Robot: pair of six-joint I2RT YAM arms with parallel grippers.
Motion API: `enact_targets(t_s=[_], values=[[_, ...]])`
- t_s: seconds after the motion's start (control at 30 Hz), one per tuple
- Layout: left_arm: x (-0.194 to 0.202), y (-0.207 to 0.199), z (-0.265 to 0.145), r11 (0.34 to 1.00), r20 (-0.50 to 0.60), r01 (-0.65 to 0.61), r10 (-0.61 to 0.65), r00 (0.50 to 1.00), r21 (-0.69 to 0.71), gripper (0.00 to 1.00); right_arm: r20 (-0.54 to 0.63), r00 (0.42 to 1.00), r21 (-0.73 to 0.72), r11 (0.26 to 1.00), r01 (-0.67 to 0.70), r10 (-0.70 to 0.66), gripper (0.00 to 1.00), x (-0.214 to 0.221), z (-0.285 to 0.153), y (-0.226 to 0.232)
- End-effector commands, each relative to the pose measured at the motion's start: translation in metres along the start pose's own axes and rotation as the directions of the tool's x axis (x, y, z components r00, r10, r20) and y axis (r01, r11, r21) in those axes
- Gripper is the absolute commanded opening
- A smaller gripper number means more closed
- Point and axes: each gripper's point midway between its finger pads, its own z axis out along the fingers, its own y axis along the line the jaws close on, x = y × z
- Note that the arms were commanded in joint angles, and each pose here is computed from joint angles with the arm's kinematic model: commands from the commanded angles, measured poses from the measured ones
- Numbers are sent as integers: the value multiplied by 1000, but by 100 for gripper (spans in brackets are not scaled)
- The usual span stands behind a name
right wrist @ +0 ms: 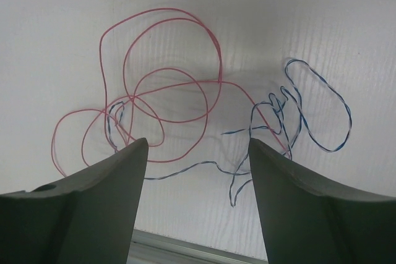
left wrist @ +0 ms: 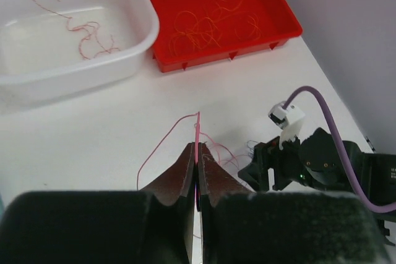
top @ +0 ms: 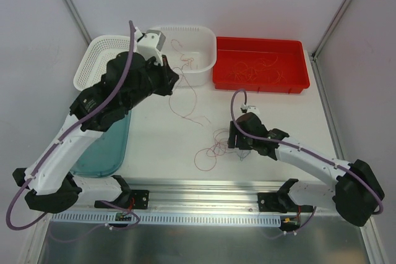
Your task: Untangle the cables
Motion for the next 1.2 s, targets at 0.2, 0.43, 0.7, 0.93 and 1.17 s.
enact_targets(t_s=[0.2, 0.43, 0.7, 0.93, 1.17], values=[[-59, 70, -49, 963, 67, -106, 126, 990, -246, 0, -26, 998, 65, 996, -54, 55, 69, 15, 18, -19], [-74, 136, -84, 847, 65, -145, 207, 976, -511, 0, -12, 999, 69, 996, -48, 49, 69, 14, 3, -28], [-36, 216, -99, 699, -52, -125, 125, 991, -704, 0, 58, 998, 69, 997, -33, 29, 70, 0, -23, -32], [23, 290, -109, 537, -129, -85, -46, 991, -839, 0, 77, 997, 74, 997, -30, 24, 71, 3, -34, -39], [95, 338, -100, 448, -129, 3, -263, 956, -894, 0, 91, 996, 72, 997, -31, 25, 71, 2, -39, -40]])
